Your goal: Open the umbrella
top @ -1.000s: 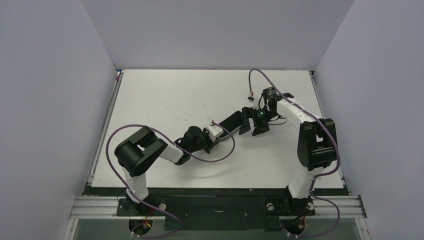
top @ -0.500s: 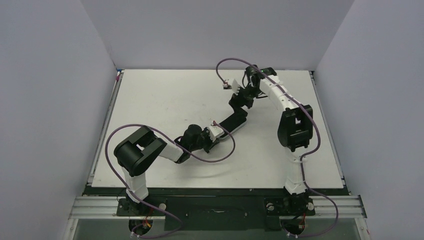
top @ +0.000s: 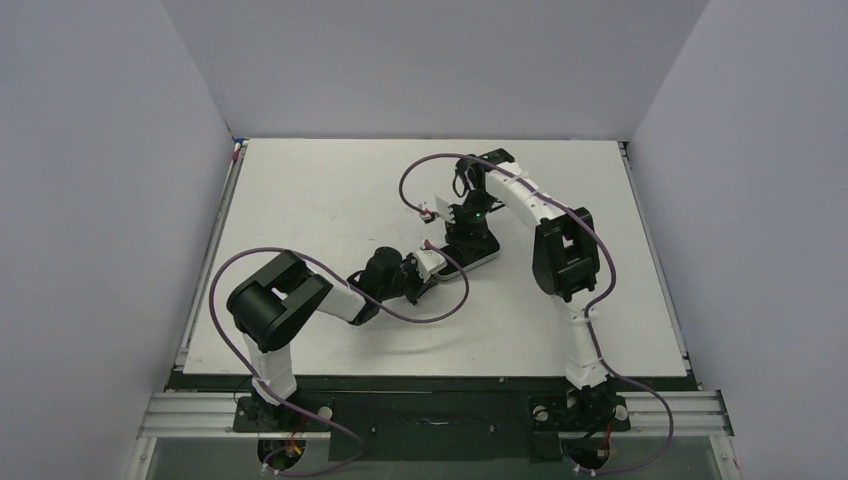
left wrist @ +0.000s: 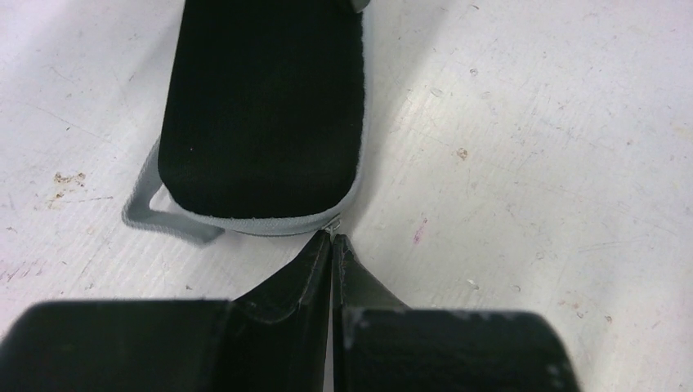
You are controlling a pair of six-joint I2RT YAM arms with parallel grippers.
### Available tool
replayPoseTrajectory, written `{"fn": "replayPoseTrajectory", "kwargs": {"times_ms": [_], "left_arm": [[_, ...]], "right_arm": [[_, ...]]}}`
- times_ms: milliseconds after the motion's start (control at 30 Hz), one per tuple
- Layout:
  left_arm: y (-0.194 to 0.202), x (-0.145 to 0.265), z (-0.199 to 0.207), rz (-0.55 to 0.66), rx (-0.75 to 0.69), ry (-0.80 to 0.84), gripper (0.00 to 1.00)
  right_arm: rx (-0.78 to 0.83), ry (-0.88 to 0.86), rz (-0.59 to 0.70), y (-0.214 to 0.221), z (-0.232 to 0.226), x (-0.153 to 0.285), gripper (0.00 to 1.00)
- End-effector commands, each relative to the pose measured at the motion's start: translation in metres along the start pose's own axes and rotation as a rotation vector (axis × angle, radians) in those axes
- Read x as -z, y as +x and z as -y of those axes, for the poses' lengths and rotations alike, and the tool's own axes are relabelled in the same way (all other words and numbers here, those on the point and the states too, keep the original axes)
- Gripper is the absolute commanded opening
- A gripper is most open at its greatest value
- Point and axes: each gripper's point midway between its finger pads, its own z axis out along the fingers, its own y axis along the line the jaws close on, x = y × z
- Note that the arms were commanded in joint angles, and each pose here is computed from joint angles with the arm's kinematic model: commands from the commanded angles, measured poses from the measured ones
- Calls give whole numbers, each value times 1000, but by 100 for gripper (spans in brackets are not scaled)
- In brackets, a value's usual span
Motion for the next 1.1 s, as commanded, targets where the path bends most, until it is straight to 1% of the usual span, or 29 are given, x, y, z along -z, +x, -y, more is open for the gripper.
{"fn": "replayPoseTrajectory", "kwargs": {"times_ms": [0, 33, 67, 100, 133, 167, 200, 233, 267, 300, 367, 500, 567, 667, 733, 867, 933, 1000, 1033, 1067], "left_arm": [[14, 7, -3, -47, 23, -16, 0], [14, 7, -4, -47, 23, -17, 0], [14, 6, -3, -46, 23, -17, 0], [14, 6, -2, -45, 24, -16, 0], [14, 6, -1, -46, 26, -12, 0], [14, 7, 1, -45, 24, -10, 0], [13, 7, 4, -41, 16, -2, 0], [13, 8, 7, -41, 7, 2, 0], [12, 8, 12, -38, 0, 12, 0], [13, 8, 17, -39, -5, 20, 0], [12, 8, 25, -38, -8, 29, 0], [10, 8, 39, -32, 3, 49, 0], [8, 6, 46, -27, 6, 61, 0], [3, 0, 48, -21, 23, 54, 0], [1, -5, 44, -24, 59, 27, 0], [-8, -9, 43, -4, 107, 30, 0], [-12, -7, 48, 9, 96, 54, 0], [-16, -2, 51, 23, 53, 77, 0], [-19, 0, 52, 32, 35, 82, 0], [-17, 2, 54, 29, 24, 91, 0]], "right_arm": [[-103, -103, -68, 23, -32, -4, 59], [-127, -108, -63, 25, -37, -8, 52], [-167, -104, -60, 25, -39, -9, 48], [-184, -96, -52, 26, -41, -13, 41], [-216, -91, -47, 26, -43, -14, 38], [-227, -73, -38, 26, -42, -17, 32], [-262, -69, -33, 26, -43, -18, 29], [-289, -54, -25, 28, -41, -21, 22], [-304, -43, -18, 27, -38, -22, 18], [-351, -41, -18, 30, -39, -23, 10], [-409, -33, -6, 31, -37, -26, 4], [-484, 5, 26, 30, -33, -27, 0], [-508, 18, 40, 28, -34, -27, 0], [-543, 23, 64, 26, -39, -31, 0], [-567, 44, 86, 22, -41, -32, 0], [-595, 145, 131, 12, -40, -26, 0], [-621, 201, 138, 12, -38, -25, 0], [-604, 260, 125, 15, -37, -23, 0], [-592, 319, 115, 19, -29, -21, 0], [-595, 340, 108, 21, -33, -20, 0]]}}
